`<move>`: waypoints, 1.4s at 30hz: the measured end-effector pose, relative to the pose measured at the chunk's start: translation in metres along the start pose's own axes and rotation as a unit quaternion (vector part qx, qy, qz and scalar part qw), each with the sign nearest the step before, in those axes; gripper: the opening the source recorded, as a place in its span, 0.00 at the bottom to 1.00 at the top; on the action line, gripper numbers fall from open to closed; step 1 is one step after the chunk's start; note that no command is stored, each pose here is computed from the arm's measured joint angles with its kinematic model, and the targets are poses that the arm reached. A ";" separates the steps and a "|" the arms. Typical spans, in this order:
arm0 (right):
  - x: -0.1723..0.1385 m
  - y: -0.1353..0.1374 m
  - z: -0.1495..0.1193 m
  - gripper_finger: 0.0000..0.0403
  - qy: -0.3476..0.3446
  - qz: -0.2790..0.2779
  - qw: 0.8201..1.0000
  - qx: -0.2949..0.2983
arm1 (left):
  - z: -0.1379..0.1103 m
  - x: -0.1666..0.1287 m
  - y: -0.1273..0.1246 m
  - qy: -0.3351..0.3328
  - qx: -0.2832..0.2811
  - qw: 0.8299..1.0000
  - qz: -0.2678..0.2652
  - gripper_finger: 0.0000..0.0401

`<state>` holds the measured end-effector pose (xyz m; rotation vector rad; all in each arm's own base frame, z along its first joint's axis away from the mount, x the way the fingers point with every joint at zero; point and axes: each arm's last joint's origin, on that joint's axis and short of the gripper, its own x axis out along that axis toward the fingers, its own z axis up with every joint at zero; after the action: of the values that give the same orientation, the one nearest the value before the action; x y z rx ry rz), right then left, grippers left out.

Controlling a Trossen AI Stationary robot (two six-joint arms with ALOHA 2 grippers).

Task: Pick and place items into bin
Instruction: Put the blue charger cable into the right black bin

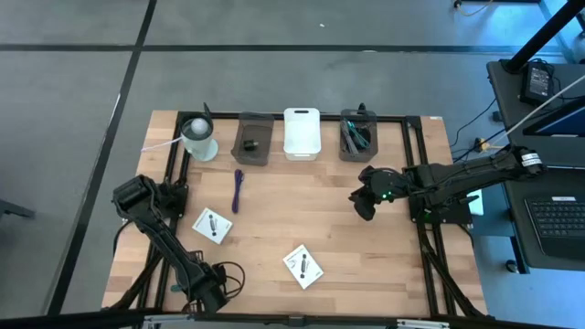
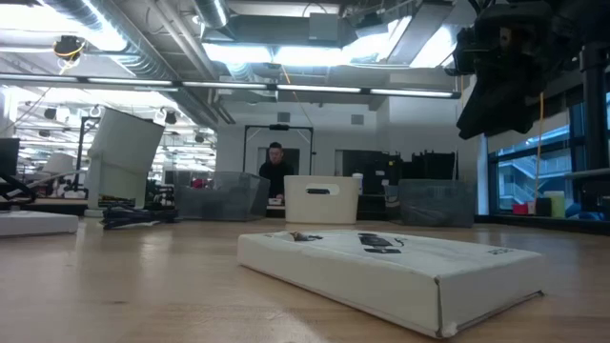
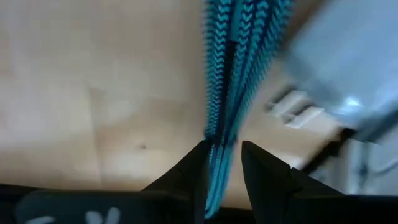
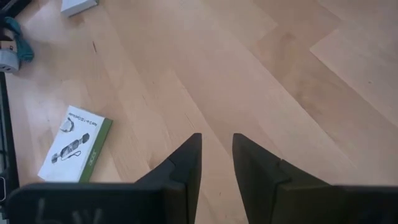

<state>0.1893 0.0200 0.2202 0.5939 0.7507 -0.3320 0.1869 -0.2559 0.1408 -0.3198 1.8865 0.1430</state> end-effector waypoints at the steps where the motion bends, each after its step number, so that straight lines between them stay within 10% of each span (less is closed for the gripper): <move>1: 0.000 0.000 0.000 0.23 -0.001 0.001 1.000 0.000 | 0.000 0.003 0.003 -0.001 -0.006 1.000 0.006 0.22; 17: 0.000 0.000 0.000 0.23 -0.001 0.000 1.000 -0.005 | 0.001 0.008 0.014 -0.015 -0.015 1.000 -0.002 0.05; 23: 0.000 0.001 0.001 0.23 -0.008 0.006 1.000 -0.013 | 0.001 -0.037 0.037 -0.148 -0.096 0.984 0.027 0.05; 27: 0.000 0.003 0.003 0.23 -0.017 0.013 1.000 -0.012 | 0.004 -0.084 0.063 -0.273 -0.151 0.950 0.014 0.05; 32: 0.000 0.006 0.006 0.23 -0.032 0.027 0.999 -0.007 | 0.015 -0.141 0.100 -0.460 -0.196 0.866 0.003 0.05; 42: -0.015 0.032 0.042 0.23 -0.243 0.142 0.959 -0.019 | 0.088 -0.223 0.170 -0.618 -0.076 0.782 -0.029 0.05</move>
<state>0.2166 0.0204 0.2678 0.5466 0.1934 -0.1839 0.2858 -0.0378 0.3112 -0.2776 0.5434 0.3606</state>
